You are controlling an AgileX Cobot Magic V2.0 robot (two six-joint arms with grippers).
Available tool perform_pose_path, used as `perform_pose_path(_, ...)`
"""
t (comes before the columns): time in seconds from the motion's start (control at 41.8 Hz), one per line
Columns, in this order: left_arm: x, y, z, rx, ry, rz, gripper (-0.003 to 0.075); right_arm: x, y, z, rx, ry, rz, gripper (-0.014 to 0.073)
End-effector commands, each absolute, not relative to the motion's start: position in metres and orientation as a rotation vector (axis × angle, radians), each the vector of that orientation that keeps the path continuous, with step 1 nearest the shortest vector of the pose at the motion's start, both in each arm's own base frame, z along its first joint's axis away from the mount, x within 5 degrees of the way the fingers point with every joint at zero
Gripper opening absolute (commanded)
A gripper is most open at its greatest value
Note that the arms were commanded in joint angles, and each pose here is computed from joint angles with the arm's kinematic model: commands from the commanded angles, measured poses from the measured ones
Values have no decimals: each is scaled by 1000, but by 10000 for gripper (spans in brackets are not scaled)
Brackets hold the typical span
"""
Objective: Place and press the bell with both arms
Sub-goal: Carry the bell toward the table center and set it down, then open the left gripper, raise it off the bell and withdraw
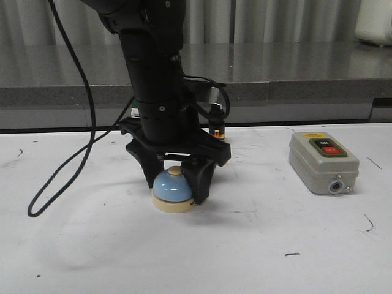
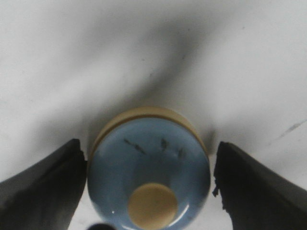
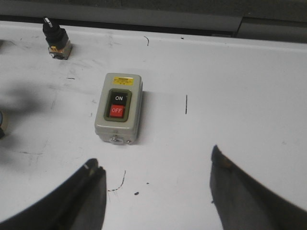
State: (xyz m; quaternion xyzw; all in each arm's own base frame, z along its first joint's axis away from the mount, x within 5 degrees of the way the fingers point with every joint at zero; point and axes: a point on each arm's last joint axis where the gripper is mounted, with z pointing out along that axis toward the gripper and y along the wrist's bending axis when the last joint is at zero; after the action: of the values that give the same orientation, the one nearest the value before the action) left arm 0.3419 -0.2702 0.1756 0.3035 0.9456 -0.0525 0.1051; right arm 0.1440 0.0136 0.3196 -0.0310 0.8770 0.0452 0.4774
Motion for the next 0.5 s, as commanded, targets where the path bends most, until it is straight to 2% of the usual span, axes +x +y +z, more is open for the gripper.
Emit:
perform_pose_path(0.0,334,-270,234,855,2666,-231,535,147,12,335,-81,2047,89,489)
perform_pose_path(0.216,310,-250,276,820,2567,-277,535,147,12,335,-81,2047,89,489)
perform_pose_path(0.479,267,-197,319,700,2464,-318,535,147,12,335,-81,2047,89,489)
